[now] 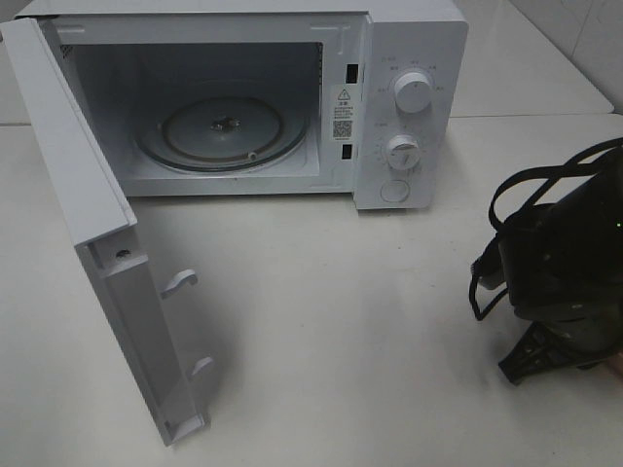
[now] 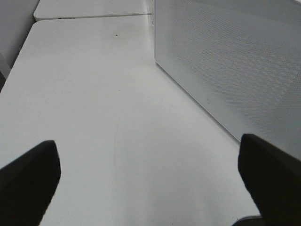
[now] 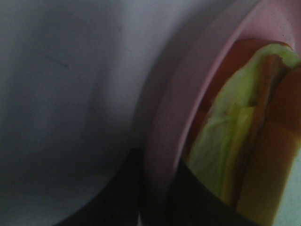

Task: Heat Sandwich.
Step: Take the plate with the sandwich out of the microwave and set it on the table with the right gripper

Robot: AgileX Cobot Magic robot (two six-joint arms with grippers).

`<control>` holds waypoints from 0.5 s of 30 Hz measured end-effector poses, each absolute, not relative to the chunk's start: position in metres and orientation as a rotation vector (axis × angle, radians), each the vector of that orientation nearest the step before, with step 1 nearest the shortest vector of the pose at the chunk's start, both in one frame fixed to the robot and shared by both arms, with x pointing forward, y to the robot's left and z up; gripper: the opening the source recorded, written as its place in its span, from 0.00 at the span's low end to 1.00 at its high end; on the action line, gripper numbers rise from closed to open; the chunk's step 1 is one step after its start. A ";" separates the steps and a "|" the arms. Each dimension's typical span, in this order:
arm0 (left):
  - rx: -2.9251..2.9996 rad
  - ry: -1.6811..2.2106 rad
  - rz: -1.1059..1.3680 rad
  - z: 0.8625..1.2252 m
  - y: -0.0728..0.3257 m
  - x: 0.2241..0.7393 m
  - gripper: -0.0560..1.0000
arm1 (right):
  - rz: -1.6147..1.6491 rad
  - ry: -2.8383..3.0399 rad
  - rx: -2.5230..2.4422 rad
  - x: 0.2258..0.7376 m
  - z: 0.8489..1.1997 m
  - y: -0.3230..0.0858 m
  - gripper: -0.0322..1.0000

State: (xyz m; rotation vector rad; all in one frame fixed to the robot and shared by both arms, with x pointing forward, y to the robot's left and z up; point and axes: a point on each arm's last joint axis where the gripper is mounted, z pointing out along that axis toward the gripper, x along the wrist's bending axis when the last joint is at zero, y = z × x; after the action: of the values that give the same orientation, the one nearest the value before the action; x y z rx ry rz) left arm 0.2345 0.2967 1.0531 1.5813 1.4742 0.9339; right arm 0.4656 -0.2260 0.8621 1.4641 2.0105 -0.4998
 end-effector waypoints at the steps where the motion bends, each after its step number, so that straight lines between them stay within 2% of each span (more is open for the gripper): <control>1: 1.581 1.474 0.934 1.053 0.297 0.235 0.97 | -0.509 2.009 1.460 0.466 0.861 -0.226 0.14; 12: 1.581 1.474 0.934 1.053 0.297 0.235 0.97 | -0.499 1.999 1.471 0.470 0.861 -0.224 0.16; 15: 1.581 1.474 0.934 1.053 0.297 0.235 0.97 | -0.505 1.997 1.479 0.470 0.861 -0.224 0.20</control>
State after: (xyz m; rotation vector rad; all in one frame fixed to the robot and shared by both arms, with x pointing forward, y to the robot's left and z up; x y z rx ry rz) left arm 0.2345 0.2967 1.0531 1.5813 1.4742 0.9339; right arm 0.4697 -0.2243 0.8613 1.4794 1.9972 -0.5046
